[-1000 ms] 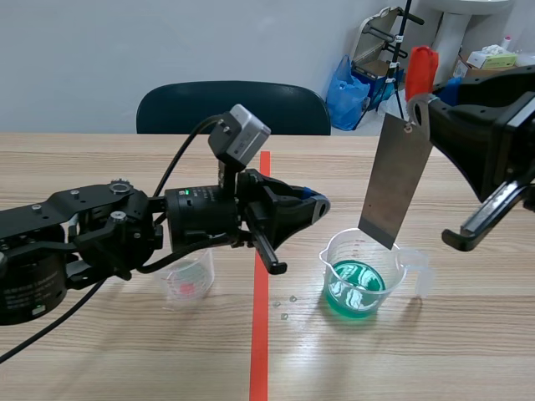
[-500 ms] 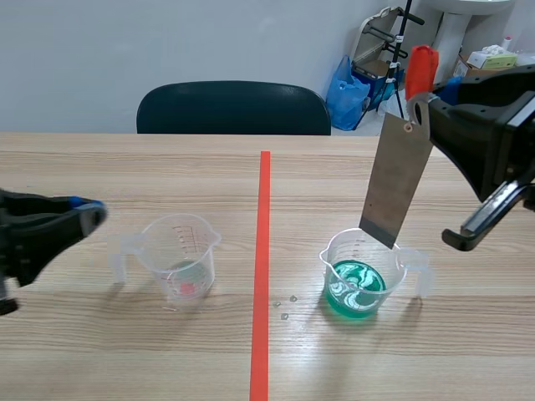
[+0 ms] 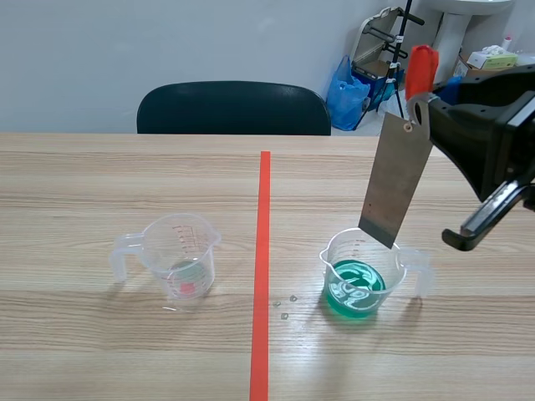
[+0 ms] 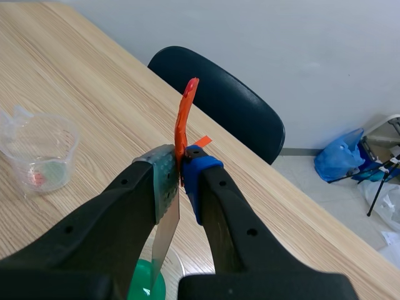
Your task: Do the redox reaction experiment
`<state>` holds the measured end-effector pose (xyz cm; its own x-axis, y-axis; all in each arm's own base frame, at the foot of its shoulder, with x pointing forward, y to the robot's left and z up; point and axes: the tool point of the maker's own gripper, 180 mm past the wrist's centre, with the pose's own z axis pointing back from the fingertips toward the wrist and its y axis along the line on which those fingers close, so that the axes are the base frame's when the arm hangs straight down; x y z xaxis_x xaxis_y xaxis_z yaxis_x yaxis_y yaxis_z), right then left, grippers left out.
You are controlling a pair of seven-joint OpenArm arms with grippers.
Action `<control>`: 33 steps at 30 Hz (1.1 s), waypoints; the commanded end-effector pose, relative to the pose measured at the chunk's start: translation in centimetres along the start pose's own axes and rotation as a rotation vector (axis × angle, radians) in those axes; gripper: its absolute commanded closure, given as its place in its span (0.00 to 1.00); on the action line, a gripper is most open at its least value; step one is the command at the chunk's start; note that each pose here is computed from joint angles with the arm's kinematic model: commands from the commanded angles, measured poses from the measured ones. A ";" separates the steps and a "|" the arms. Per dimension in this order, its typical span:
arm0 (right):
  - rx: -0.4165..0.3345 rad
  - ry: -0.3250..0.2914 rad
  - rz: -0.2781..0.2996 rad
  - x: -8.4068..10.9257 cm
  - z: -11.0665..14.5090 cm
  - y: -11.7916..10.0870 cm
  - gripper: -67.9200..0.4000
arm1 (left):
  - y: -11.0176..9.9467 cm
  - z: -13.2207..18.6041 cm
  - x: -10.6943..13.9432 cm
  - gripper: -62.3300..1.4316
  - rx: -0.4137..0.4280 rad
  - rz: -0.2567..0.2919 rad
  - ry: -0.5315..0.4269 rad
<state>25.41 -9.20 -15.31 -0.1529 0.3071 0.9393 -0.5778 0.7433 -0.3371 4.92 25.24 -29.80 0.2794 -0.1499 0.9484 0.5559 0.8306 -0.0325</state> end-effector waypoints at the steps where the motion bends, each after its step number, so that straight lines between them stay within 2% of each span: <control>1: -0.003 -0.042 0.022 1.3 0.0 -0.3 0.97 | -0.4 0.3 0.7 0.94 0.005 -0.005 -0.041; 6: -0.003 -0.042 0.022 1.3 0.0 -0.3 0.97 | -2.0 3.8 0.4 0.93 0.020 -0.009 -0.007; 9: -0.003 -0.042 0.022 1.3 0.0 -0.3 0.97 | -2.1 4.3 0.6 0.93 0.032 -0.010 -0.014; 10: -0.003 -0.042 0.022 1.3 0.0 -0.3 0.97 | -2.0 4.4 0.7 0.90 0.035 -0.011 -0.017; 13: -0.003 -0.042 0.022 1.3 0.0 -0.3 0.97 | -1.9 4.5 0.7 0.65 0.037 -0.014 -0.017; 15: -0.003 -0.042 0.022 1.3 0.0 -0.3 0.97 | -1.9 4.5 0.6 0.40 0.037 -0.014 -0.014; 17: -0.003 -0.042 0.021 1.3 0.0 -0.3 0.97 | -1.5 4.5 0.6 0.10 0.057 -0.007 -0.015; 18: -0.003 -0.042 0.021 1.3 0.0 -0.3 0.97 | -1.3 4.5 0.8 0.00 0.072 -0.005 -0.022; 20: -0.003 -0.042 0.021 1.3 0.0 -0.3 0.97 | -0.8 4.6 1.0 0.00 0.101 0.001 -0.036; 33: -0.003 -0.043 0.021 1.4 0.0 -0.3 0.97 | -0.8 4.6 0.2 0.00 0.102 0.004 0.011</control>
<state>25.41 -9.20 -15.31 -0.1529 0.3075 0.9392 -0.5778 0.7432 -0.3374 0.66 27.20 -28.56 0.3079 -0.1633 0.9373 0.4738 0.8806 -0.0022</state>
